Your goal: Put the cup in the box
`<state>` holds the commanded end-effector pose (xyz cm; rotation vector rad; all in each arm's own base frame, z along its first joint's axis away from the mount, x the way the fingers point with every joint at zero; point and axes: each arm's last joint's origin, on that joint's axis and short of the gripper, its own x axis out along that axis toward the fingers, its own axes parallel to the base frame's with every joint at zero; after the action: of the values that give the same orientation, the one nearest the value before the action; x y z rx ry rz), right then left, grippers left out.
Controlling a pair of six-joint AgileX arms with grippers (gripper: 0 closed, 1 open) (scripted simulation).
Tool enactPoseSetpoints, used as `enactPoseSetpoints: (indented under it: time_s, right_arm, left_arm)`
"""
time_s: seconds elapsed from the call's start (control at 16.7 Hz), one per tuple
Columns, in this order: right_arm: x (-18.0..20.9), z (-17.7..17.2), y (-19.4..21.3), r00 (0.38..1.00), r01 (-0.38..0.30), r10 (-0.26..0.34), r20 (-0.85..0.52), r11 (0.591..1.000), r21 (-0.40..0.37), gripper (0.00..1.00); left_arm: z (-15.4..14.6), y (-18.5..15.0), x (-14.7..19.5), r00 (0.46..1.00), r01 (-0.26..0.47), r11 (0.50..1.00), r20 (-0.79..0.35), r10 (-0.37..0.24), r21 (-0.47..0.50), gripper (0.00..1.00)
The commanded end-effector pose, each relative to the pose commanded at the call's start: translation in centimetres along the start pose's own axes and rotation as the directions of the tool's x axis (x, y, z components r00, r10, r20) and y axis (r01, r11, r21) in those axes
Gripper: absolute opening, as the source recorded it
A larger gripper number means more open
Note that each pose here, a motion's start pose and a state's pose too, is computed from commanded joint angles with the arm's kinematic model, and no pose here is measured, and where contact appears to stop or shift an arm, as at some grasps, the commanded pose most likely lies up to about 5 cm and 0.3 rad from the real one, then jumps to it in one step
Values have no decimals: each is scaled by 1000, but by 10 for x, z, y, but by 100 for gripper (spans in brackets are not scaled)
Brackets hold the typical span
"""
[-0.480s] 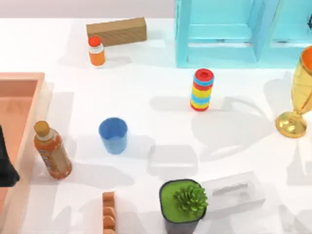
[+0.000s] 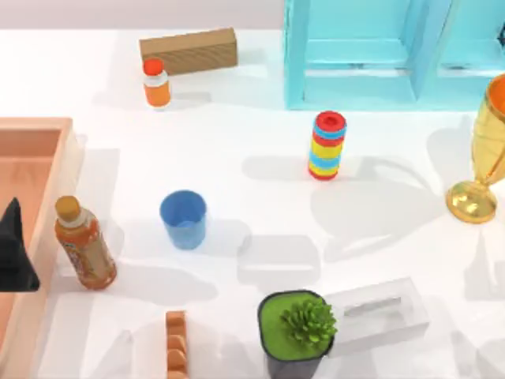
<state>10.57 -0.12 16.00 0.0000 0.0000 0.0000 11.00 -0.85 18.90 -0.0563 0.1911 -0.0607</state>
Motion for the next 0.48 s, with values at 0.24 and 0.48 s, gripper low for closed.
enactPoseSetpoints:
  time_s: [0.24,0.48]
  right_arm:
    - [0,0,0,1000,0,0,0,1000,0,100]
    - [0,0,0,1000,0,0,0,1000,0,100]
  left_arm:
    - [47,-14,16,963,38,998,-266,-48,-43,100]
    - [91,-42,67,819,53,997,-569,-76,-57,100]
